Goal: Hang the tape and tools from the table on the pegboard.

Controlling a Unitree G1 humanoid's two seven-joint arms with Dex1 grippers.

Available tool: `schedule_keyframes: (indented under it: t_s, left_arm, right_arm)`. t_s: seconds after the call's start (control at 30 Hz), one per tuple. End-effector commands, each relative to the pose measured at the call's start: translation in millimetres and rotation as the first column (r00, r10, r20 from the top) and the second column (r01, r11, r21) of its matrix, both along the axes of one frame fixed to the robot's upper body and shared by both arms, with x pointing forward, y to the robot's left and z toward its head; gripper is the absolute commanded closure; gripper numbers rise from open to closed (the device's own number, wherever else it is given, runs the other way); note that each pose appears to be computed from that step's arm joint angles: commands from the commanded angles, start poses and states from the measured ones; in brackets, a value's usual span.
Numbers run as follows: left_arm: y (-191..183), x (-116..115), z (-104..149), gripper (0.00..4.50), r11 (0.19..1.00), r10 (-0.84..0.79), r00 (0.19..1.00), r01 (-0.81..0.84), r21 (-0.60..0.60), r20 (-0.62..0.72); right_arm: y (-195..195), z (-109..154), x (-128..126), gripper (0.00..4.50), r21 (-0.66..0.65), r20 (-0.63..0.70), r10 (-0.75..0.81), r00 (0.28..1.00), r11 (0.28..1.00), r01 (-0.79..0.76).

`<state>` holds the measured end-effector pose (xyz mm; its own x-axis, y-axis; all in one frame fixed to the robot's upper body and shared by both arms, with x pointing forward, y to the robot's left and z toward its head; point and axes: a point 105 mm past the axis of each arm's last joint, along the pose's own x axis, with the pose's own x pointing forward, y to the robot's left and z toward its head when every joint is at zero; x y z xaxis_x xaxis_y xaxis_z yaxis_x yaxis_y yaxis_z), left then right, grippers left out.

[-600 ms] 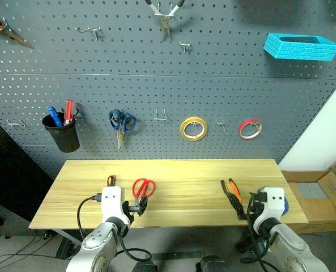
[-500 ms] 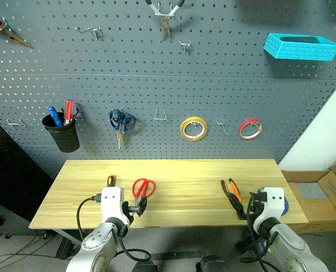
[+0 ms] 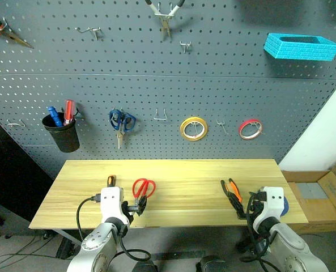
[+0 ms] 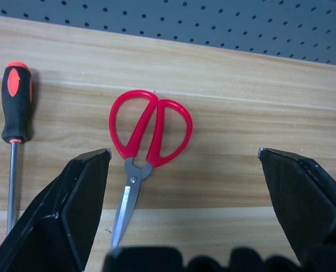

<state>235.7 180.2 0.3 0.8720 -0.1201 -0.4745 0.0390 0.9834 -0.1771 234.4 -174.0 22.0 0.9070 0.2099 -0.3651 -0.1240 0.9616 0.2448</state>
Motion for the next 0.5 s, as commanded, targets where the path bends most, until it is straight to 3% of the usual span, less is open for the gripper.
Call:
schedule_keyframes:
  t_s: [0.03,0.5]
  left_arm:
    - [-0.5,5.1,9.3,0.01,1.0,-0.006,0.999,0.006,0.0,0.052]
    - [7.2,3.4,7.1,0.01,0.999,0.029,0.998,-0.031,0.033,0.06]
  right_arm:
    - [-0.4,14.5,4.7,0.0,-0.004,0.062,0.0,0.998,1.0,0.0]
    - [-4.9,4.9,1.5,0.0,-0.007,0.051,-0.003,0.999,1.0,0.003]
